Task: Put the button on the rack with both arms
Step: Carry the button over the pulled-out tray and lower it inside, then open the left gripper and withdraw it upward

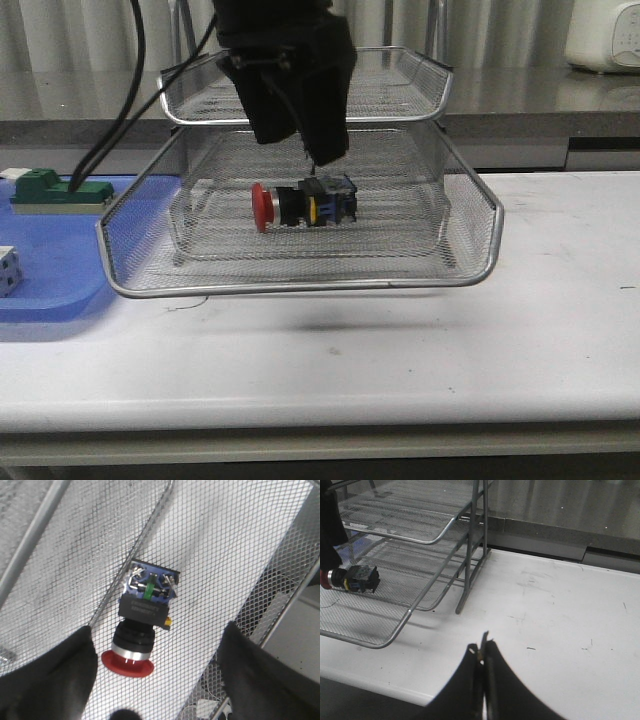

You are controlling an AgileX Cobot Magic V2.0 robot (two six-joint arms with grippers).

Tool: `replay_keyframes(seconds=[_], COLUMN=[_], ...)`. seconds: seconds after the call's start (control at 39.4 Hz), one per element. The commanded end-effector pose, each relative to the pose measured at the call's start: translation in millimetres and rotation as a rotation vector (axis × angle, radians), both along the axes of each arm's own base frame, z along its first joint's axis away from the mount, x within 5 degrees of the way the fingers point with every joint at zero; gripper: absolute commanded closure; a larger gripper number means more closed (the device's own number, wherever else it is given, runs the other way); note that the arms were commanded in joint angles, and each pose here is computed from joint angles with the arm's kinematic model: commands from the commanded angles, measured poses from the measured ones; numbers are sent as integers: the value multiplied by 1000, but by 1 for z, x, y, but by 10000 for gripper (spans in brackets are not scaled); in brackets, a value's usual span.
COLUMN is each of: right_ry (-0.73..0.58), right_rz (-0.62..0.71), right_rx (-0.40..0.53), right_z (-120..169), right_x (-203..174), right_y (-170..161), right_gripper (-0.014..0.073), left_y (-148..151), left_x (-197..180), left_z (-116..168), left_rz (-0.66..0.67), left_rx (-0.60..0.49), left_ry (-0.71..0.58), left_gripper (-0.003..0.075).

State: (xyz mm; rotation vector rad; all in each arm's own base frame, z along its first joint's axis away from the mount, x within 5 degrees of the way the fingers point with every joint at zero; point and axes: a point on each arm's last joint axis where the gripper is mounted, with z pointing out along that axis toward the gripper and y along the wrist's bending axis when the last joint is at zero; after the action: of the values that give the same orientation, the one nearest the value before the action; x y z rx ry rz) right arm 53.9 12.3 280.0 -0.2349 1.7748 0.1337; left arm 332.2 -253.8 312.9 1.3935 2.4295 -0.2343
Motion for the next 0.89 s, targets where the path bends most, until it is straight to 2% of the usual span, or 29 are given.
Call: replay_keyframes(seconds=[0.0, 0.15, 0.33, 0.48, 0.58, 0.69, 0.86], right_ry=[-92, -92, -92, -92, -92, -92, -92], right_rz=[1, 1, 1, 1, 1, 1, 1], right_rx=[23, 23, 23, 23, 23, 23, 23], right_z=[14, 14, 14, 14, 14, 14, 14], right_x=[1, 1, 1, 1, 1, 1, 1], right_y=[0, 0, 0, 0, 0, 0, 0], right_gripper=[704, 704, 704, 704, 704, 704, 704], left_y=[19, 50, 96, 138, 162, 182, 201], left_x=[-25, -45, -64, -80, -98, -120, -167], left_z=[47, 60, 58, 54, 52, 50, 34], left_rz=[18, 65, 187, 370, 493, 575, 613], left_rx=[-22, 27, 25, -53, -156, -271, -426], left_ry=[-59, -102, -69, -95, -170, -286, -513], left_gripper=[384, 543, 741, 739, 739, 739, 739])
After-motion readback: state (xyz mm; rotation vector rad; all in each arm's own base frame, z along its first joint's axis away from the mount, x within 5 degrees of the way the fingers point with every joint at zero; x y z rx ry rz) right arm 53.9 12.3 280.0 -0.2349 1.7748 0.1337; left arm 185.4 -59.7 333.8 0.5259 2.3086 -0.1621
